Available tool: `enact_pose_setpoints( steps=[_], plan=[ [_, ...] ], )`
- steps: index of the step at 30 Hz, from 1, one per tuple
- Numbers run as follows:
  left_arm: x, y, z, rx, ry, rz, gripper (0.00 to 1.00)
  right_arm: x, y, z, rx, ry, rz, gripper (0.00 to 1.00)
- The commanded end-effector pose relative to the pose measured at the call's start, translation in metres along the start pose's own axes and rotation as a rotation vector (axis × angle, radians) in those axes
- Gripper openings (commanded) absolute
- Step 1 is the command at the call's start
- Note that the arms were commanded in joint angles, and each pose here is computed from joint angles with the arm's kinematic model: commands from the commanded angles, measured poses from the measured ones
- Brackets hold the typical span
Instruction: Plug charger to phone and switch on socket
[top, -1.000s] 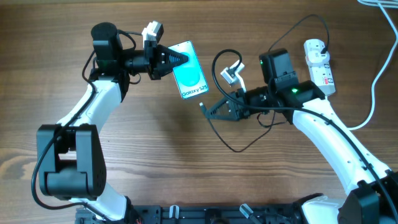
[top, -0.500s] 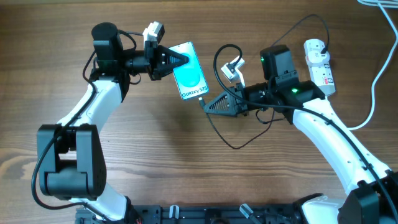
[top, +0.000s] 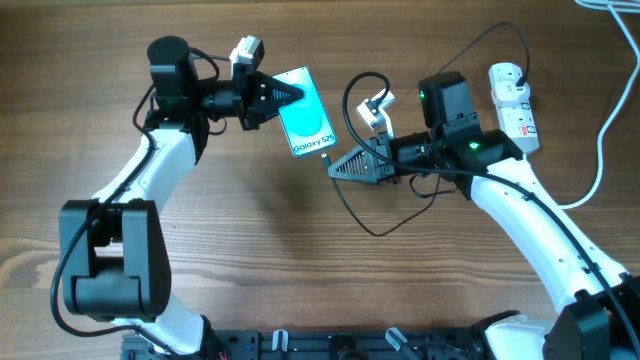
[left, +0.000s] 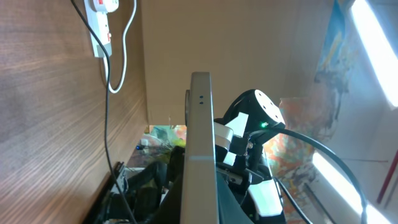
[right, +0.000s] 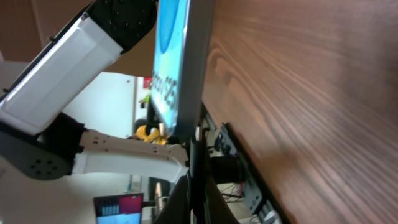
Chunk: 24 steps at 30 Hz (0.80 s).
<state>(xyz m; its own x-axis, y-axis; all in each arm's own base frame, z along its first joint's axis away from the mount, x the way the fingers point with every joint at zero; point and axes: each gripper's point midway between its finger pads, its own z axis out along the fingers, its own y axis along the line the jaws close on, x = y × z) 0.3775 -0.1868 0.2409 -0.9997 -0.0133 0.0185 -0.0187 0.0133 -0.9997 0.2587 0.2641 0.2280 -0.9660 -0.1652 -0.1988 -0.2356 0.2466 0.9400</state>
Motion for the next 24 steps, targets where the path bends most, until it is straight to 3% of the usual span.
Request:
enact_pose_setpoints(
  steps=[1, 12, 24],
  plan=[
    [0.001, -0.013, 0.0, 0.002, 0.001, -0.004, 0.04, 0.0, -0.002, 0.0, 0.023, -0.013, -0.105, 0.04],
    [-0.017, -0.017, -0.057, 0.012, -0.108, 0.027, 0.04, 0.02, -0.007, 0.008, -0.213, 0.001, -0.149, 0.04],
    [-0.002, -0.024, -0.015, 0.012, -0.007, 0.123, 0.04, 0.018, 0.007, 0.012, -0.249, -0.019, -0.131, 0.04]
  ],
)
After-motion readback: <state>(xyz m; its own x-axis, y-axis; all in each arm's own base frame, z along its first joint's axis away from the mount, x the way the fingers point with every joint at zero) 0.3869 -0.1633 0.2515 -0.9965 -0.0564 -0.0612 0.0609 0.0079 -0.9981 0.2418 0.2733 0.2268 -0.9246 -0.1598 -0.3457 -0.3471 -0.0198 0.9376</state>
